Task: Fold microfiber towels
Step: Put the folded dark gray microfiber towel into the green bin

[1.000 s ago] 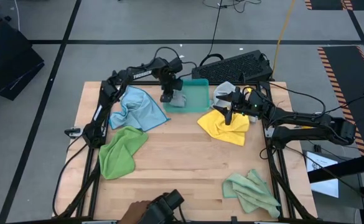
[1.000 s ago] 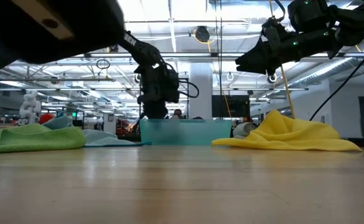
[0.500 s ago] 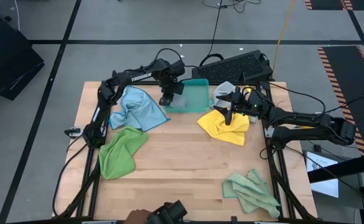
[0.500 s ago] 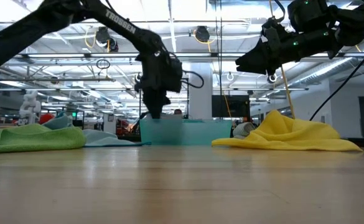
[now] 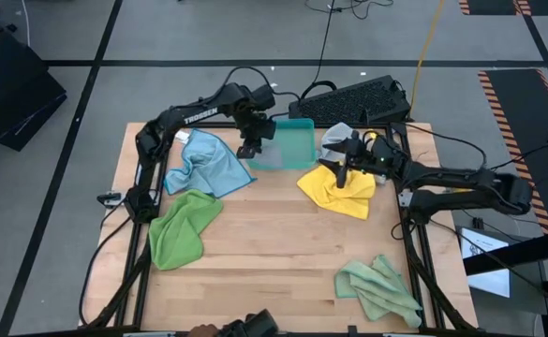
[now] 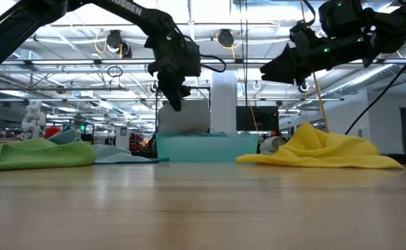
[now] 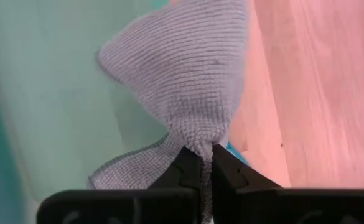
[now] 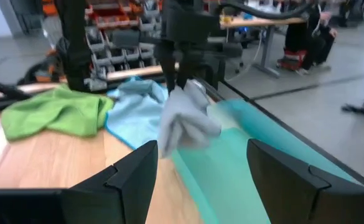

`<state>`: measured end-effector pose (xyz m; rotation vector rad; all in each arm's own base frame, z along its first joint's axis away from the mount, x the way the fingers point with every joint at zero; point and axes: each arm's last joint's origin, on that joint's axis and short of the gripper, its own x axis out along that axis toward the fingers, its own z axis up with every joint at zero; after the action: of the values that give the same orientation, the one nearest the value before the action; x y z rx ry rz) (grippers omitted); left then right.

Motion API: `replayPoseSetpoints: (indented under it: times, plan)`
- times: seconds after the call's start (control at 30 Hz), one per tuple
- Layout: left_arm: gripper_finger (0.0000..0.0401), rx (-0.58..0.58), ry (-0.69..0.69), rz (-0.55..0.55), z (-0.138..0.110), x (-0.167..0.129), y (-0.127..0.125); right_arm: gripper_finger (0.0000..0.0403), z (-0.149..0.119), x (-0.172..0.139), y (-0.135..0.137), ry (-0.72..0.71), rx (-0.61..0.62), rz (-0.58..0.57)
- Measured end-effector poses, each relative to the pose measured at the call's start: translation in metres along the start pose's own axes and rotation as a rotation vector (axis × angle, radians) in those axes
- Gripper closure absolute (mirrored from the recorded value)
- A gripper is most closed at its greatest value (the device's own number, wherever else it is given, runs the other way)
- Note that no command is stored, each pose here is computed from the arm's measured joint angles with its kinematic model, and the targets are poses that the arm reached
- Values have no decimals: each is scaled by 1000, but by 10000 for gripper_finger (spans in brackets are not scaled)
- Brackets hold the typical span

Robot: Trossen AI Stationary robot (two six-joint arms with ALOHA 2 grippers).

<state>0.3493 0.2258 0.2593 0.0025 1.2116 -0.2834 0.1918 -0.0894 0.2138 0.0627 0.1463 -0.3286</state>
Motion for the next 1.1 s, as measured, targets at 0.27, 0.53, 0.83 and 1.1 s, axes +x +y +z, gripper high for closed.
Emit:
replayPoseSetpoints:
  times: [0.27,0.53,0.83,1.1]
  plan:
    - [395,-32,-48,28,-5,-3,14,150,-14,61,5,-64,-31,8]
    - [394,-18,-44,29,-2,-1,10,86,-3,133,-4,36,-92,14]
    - [395,54,-41,49,9,-3,-3,86,-23,151,-19,89,-36,72]
    - [394,88,-26,126,17,-5,-9,146,-31,155,-18,85,33,120]
